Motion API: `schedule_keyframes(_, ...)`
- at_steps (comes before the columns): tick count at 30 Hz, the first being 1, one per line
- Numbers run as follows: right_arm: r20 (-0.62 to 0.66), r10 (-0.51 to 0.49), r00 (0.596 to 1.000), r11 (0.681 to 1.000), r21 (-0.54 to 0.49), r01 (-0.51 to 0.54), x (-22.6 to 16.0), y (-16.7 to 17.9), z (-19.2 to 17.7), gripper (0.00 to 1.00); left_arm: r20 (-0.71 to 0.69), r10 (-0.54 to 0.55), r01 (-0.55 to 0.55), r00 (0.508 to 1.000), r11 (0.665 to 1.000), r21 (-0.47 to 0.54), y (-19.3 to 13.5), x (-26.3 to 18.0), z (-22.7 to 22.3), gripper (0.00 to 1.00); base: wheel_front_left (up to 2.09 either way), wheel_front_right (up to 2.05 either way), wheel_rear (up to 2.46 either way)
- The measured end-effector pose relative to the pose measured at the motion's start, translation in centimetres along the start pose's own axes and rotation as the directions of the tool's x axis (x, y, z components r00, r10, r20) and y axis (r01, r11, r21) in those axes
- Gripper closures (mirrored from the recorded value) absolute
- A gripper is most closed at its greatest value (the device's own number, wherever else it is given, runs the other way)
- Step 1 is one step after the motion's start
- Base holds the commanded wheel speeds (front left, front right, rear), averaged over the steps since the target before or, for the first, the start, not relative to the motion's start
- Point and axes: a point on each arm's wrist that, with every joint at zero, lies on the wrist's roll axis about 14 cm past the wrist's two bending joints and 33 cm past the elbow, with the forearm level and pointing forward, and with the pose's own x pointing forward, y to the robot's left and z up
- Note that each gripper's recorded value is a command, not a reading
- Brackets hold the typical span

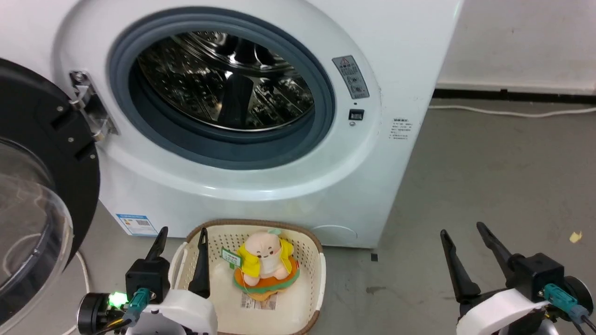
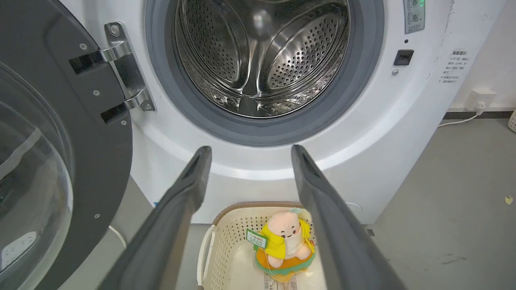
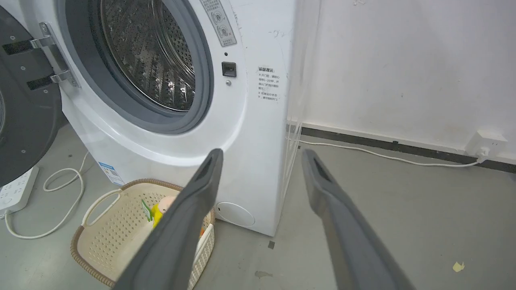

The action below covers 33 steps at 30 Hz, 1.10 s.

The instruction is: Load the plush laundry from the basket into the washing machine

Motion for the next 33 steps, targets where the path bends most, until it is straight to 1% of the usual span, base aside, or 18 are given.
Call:
schedule_keyframes(7,0.005,-0.019,1.0,1.0,0.023,0.019,0.8,-0.7,-0.3,0.0,-0.038,-0.038,0.038,0.999,0.999,0.008,-1.0,1.7,-1.7,0.0,0.0,0.0,0.0)
schedule_keyframes(18,-0.022,-0.05,0.998,0.997,0.055,0.052,1.7,-1.8,-1.7,0.0,-0.114,-0.115,0.119,0.987,0.992,0.035,-2.7,4.8,-4.9,0.0,0.0,0.0,0.0)
schedule_keyframes(30,-0.035,-0.094,0.995,0.991,0.093,0.097,2.3,-3.3,-2.8,0.0,-0.261,-0.205,0.222,0.943,0.974,0.038,-5.0,7.4,-9.8,0.0,0.0,0.0,0.0)
schedule_keyframes(33,-0.042,-0.103,0.994,0.989,0.103,0.107,2.4,-3.6,-3.3,0.0,-0.307,-0.227,0.257,0.924,0.964,0.063,-5.4,7.9,-11.4,0.0,0.0,0.0,0.0)
